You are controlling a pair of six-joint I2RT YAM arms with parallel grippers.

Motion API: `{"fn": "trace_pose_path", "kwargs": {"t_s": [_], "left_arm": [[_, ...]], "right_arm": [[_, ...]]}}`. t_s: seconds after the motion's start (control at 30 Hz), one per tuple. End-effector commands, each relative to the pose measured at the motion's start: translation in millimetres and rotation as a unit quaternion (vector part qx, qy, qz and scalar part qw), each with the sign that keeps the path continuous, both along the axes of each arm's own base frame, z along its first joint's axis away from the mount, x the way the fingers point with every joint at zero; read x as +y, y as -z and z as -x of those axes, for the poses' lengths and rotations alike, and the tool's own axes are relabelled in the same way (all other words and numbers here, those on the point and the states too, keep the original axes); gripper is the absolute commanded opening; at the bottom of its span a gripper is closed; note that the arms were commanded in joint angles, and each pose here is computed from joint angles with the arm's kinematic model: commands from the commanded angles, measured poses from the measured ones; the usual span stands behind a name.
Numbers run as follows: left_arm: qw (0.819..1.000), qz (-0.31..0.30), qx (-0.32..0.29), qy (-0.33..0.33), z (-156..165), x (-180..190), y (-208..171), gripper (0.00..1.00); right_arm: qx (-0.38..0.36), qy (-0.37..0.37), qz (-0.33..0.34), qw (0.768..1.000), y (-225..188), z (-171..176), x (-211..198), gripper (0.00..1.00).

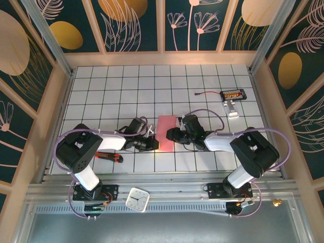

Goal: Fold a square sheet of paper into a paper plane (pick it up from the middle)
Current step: Fold the triangle a second time at the center of the table.

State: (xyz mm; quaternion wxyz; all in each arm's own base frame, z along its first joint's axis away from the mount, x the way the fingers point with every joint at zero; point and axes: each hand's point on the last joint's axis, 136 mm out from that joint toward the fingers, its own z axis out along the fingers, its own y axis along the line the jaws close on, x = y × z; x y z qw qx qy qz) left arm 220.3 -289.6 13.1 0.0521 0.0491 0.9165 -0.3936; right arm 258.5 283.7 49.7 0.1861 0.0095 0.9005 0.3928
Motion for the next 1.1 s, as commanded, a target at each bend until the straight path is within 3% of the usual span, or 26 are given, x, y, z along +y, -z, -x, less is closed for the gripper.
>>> {"fn": "trace_pose_path", "kwargs": {"t_s": [0.0, 0.23, 0.33, 0.43, 0.63, 0.77, 1.07], "left_arm": [[1.000, -0.022, 0.019, 0.008, 11, 8, 13, 0.00], [1.000, -0.017, 0.001, 0.010, 3, 3, 4, 0.00], [0.999, -0.004, -0.042, 0.011, -9, -1, -15, 0.20], [0.992, 0.004, -0.130, -0.004, -26, 2, -43, 0.39], [0.953, 0.012, -0.302, -0.010, -37, 8, -87, 0.58], [0.925, -0.011, -0.378, 0.030, -24, -1, -92, 0.66], [0.867, -0.068, -0.480, 0.117, -1, -23, -80, 0.78]], "right_arm": [[-0.001, -0.006, -0.007, 1.000, -3, -3, 3, 0.33], [0.048, 0.032, 0.010, 0.998, 8, -9, -2, 0.06], [0.063, 0.041, 0.005, 0.997, 3, -11, -1, 0.01], [0.091, 0.049, -0.003, 0.995, 0, -10, -1, 0.00], [0.156, 0.063, -0.034, 0.985, 1, -4, -4, 0.00], [0.176, 0.060, -0.046, 0.982, -3, -7, -2, 0.00], [0.190, 0.059, -0.050, 0.979, -7, -13, -2, 0.00]]}}
